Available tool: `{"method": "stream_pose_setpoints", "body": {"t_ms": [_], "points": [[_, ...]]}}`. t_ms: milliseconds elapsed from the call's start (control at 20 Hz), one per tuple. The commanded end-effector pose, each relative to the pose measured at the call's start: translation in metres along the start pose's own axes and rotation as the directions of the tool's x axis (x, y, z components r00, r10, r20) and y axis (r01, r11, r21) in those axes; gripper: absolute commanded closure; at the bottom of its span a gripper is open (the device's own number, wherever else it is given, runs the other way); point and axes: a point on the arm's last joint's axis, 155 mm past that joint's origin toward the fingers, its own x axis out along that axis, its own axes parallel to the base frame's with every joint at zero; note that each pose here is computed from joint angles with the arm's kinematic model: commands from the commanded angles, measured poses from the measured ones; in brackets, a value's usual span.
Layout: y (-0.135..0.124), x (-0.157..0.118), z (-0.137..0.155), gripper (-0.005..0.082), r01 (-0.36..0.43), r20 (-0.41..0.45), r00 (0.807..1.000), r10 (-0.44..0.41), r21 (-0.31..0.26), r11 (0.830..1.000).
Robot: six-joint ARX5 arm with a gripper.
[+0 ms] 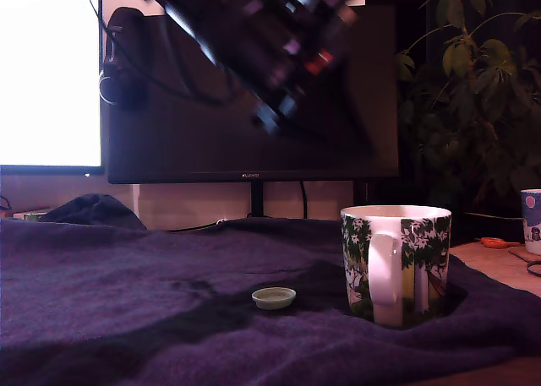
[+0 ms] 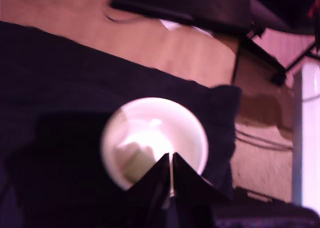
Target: Pick up the coffee capsules on the table and drop them inside the coffee cup
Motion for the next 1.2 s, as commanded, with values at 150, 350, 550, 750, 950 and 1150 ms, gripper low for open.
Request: {"method": "stream_pose_setpoints", "body": {"t_ms": [150,350,550,750,950,1150], "points": [[0.02,-0.038,0.014,0.0788,-0.011,0.083,0.996,0.014,-0.029,1.0],[0.042,-0.055,0.004,0.0788,-0.05,0.074,0.996,0.056,-0.085,0.995],[0.057,-0.071,-0.027,0.0788,-0.091,0.056,0.993,0.1,-0.152,0.984],[0.068,-0.092,-0.068,0.0788,-0.154,0.027,0.986,0.166,-0.258,0.954],[0.073,-0.109,-0.101,0.0788,-0.213,0.013,0.973,0.231,-0.336,0.918],[0.077,-0.112,-0.117,0.0788,-0.246,-0.012,0.966,0.26,-0.373,0.895]]}}
